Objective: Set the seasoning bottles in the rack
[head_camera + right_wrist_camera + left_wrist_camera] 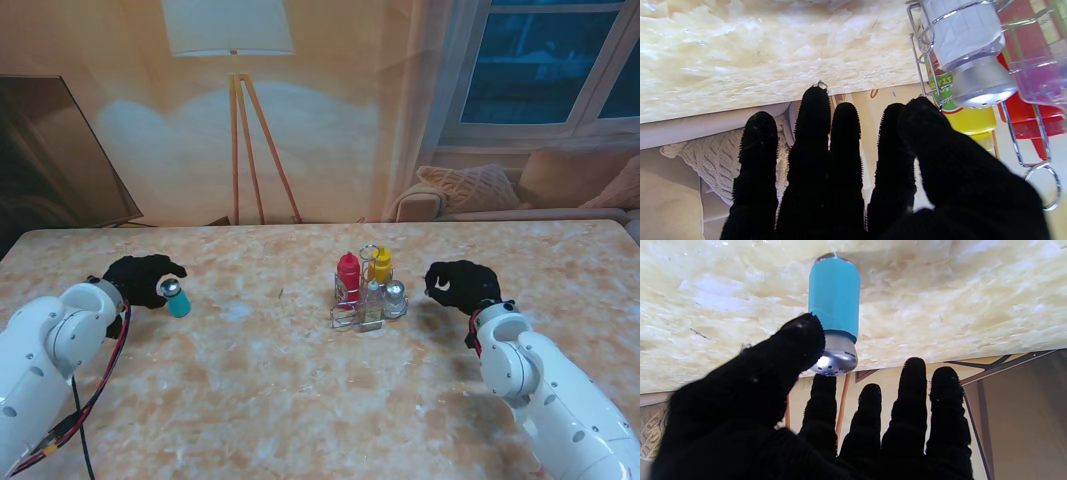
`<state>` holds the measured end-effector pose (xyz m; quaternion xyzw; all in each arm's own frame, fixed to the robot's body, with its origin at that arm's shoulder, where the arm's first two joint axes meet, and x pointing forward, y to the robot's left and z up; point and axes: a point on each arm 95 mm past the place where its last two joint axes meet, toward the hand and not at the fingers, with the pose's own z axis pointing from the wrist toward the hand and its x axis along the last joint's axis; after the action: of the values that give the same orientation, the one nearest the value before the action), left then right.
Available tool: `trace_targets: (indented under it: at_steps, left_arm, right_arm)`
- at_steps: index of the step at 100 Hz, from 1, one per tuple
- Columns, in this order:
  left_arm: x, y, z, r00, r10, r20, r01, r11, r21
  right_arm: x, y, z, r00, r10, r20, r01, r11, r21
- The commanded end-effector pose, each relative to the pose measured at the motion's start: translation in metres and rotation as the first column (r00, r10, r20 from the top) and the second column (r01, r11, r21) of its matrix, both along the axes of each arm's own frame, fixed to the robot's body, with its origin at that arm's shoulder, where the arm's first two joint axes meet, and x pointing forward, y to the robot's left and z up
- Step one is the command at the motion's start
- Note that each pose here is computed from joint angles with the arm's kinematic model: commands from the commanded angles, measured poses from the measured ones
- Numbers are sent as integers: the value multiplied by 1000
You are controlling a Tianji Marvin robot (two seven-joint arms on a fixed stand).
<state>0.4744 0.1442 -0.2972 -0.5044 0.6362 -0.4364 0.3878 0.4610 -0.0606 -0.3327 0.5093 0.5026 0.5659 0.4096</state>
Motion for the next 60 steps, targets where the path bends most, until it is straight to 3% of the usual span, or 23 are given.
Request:
trace_targets:
  at_steps: [1,60]
  left_arm:
    - [0,1,-5,1000,7,-20,-7,1000,4]
    - [3,-5,-15,999,17,-41,-18,1000,-15]
  right_arm:
    - [-3,4,-5,1000,3,-22,-3,1000,0]
    - [-1,4,-6,999,3,-34,-3,1000,-6]
